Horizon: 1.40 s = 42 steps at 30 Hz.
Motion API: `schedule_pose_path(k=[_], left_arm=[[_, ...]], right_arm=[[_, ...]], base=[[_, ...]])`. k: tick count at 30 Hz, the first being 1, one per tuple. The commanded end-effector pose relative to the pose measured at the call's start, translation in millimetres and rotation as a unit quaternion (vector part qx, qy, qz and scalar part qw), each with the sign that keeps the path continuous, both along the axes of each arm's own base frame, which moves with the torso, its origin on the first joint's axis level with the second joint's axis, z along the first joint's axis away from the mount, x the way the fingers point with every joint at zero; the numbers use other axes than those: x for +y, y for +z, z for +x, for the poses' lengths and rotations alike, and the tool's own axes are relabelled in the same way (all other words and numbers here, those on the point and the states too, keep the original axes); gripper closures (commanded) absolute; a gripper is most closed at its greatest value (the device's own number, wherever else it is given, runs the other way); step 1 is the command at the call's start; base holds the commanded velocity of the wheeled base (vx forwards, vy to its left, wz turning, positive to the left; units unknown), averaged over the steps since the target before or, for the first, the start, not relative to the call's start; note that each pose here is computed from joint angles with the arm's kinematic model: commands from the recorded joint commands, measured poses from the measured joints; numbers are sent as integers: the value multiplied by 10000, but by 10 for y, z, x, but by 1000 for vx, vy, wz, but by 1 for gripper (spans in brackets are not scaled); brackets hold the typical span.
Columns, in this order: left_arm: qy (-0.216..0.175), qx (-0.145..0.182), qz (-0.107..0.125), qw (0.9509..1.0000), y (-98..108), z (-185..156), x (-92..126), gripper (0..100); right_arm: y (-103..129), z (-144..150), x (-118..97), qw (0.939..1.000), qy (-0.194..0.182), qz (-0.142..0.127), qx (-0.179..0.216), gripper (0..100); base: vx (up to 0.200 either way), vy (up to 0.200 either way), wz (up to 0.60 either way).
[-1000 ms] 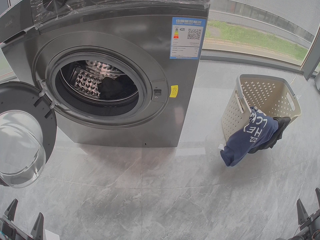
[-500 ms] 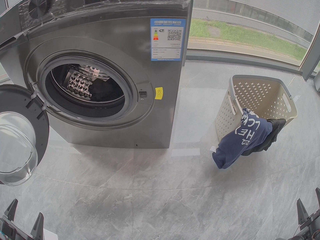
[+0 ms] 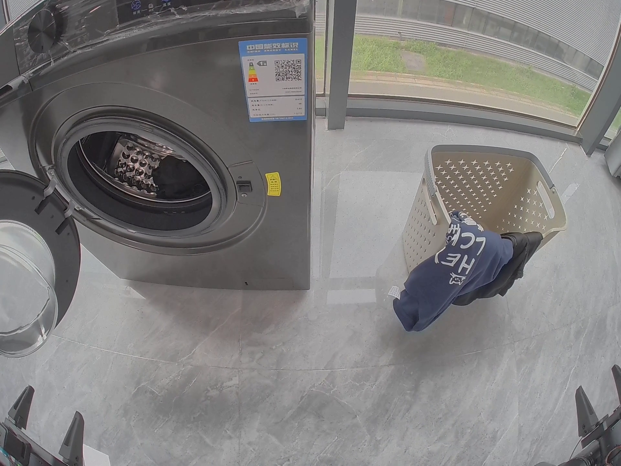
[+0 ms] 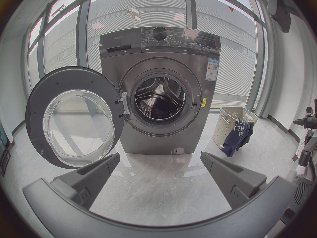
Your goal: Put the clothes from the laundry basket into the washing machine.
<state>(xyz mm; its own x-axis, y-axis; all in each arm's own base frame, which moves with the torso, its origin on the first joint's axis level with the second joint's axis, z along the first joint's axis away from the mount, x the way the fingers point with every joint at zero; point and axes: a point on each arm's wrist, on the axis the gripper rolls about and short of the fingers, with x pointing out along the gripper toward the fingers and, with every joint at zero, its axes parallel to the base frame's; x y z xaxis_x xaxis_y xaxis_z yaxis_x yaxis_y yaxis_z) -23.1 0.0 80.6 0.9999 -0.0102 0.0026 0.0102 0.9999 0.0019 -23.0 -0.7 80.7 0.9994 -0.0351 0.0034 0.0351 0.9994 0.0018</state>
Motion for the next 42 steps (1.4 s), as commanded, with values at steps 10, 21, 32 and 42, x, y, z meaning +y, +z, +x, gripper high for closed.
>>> schedule_pose_path(k=[10, 21, 32, 42], left_arm=[[-3, 13, -17, 10000, -51, 3, 0, 0], [-10, 13, 14, 10000, -51, 3, -1, 0], [-18, 13, -9, 10000, -51, 3, -1, 0], [-26, 20, -2, 10000, -50, 4, -1, 0]], right_arm=[[-44, 0, 0, 10000, -1, -1, 2, 0], [-44, 0, 0, 10000, -1, 7, 1, 0], [-44, 0, 0, 10000, -1, -1, 2, 0], [-44, 0, 0, 10000, -1, 7, 1, 0]], base=[[0, -40, 0], [0, -127, 0], [0, -145, 0], [0, -80, 0]])
